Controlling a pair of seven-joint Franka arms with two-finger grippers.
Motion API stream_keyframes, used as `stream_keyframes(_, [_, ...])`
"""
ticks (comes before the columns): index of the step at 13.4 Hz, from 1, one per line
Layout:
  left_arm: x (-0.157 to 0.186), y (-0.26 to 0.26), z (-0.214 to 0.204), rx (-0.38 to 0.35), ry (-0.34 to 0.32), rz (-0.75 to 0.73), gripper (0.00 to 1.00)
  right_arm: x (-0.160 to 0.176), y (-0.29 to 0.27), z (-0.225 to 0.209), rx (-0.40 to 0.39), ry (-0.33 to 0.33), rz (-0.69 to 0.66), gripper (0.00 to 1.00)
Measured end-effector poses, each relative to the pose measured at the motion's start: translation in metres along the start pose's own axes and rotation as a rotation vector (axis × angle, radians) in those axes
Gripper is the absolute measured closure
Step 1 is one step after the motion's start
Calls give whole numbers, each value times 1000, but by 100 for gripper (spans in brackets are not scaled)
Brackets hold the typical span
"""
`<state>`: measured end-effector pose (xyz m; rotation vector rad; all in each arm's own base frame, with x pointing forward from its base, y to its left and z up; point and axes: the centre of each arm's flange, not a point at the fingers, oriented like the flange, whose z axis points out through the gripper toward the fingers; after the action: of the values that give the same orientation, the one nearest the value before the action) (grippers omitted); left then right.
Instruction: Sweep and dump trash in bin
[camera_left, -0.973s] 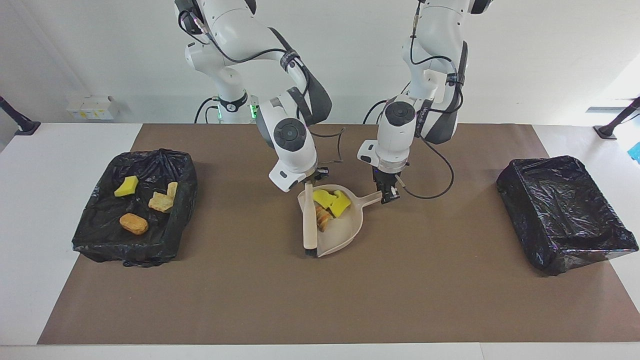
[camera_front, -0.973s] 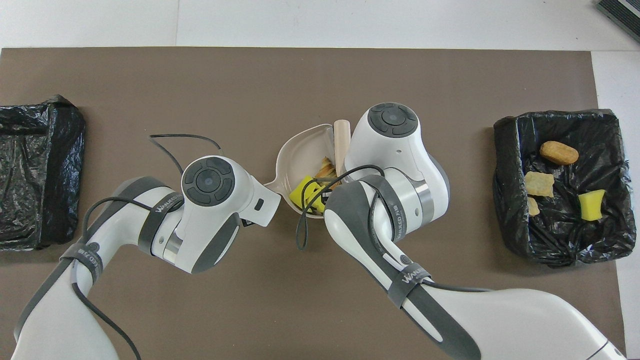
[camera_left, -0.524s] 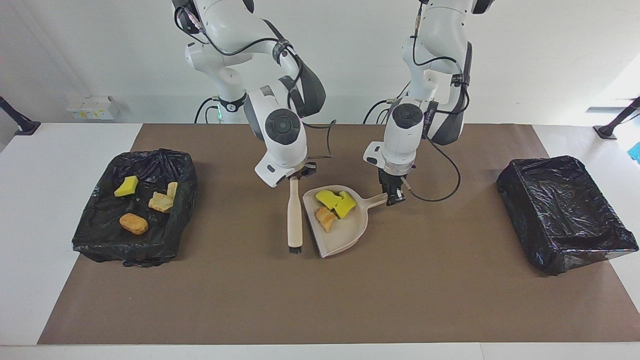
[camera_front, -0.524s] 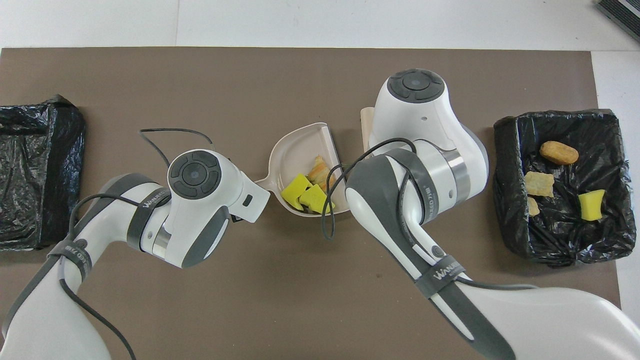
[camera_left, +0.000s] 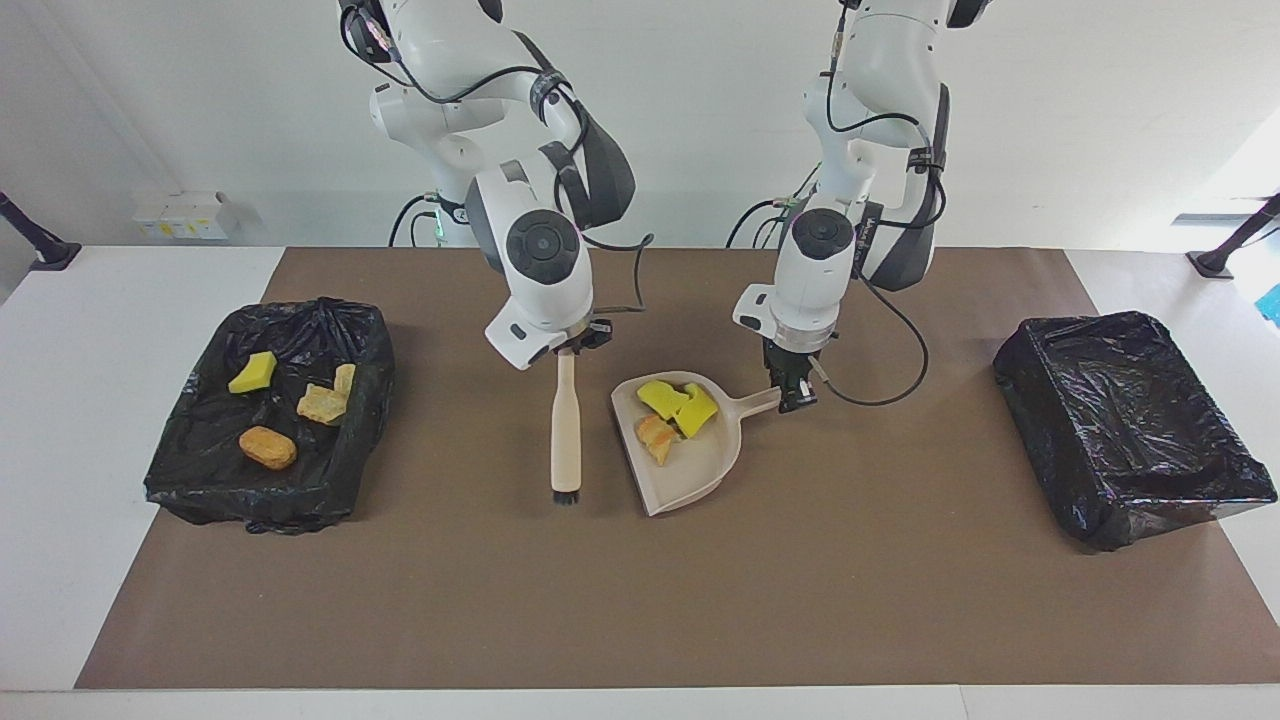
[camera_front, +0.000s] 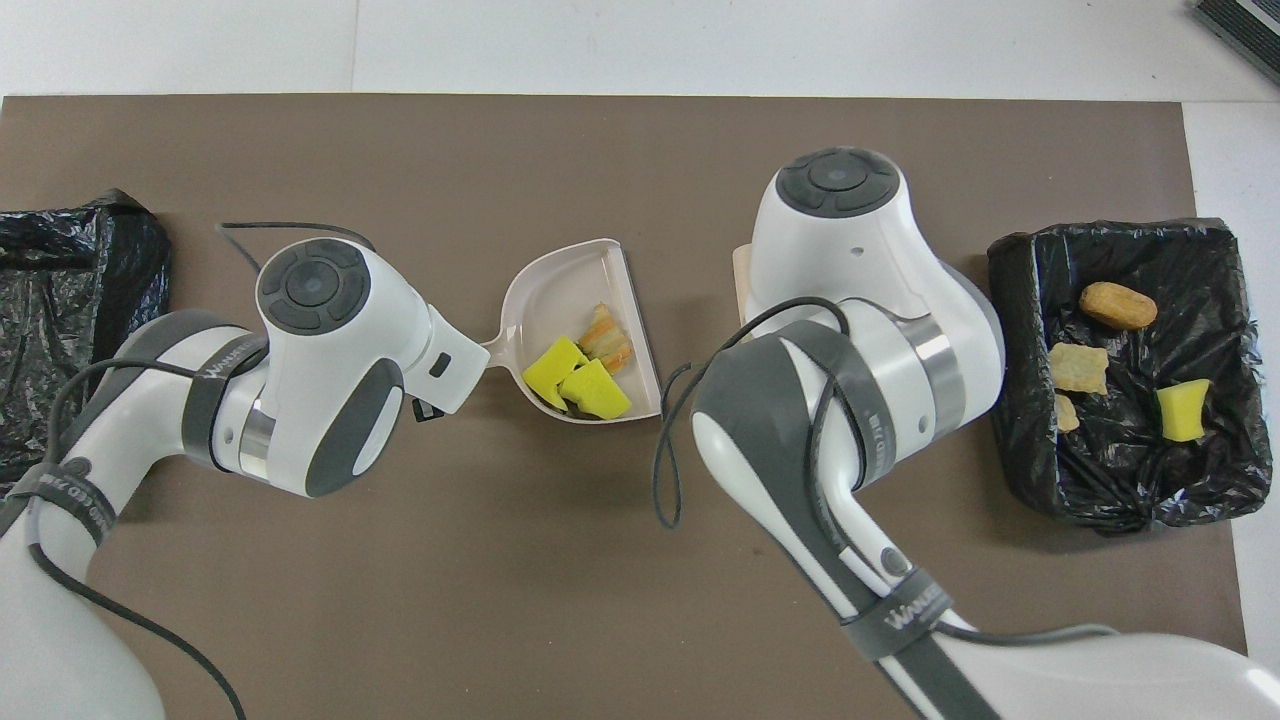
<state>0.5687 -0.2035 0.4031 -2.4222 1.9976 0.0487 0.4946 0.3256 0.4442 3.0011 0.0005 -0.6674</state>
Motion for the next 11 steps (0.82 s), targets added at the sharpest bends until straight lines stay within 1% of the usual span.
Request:
stream_keyframes(1, [-9, -7, -9, -9, 12, 6, 67, -19, -21, 7, 11, 5, 9, 74])
stream_keyframes(3, [-18, -13, -14, -15, 18, 7, 67, -51, -44, 25, 15, 19, 23, 74])
stream_keyframes(5, [-36, -23, -20, -26, 18, 5, 67, -79, -50, 46, 21, -2, 32, 74])
stream_keyframes(8, [-89, -52, -61, -43, 51, 3, 67, -106, -56, 82, 68, -3, 30, 74])
stream_keyframes(10, [-135, -67, -86, -49, 64, 15, 67, -116, -68, 114, 74, 17, 31, 74])
stream_keyframes(11, [-159, -74, -92, -52, 67, 27, 67, -119, -76, 129, 77, 34, 39, 74])
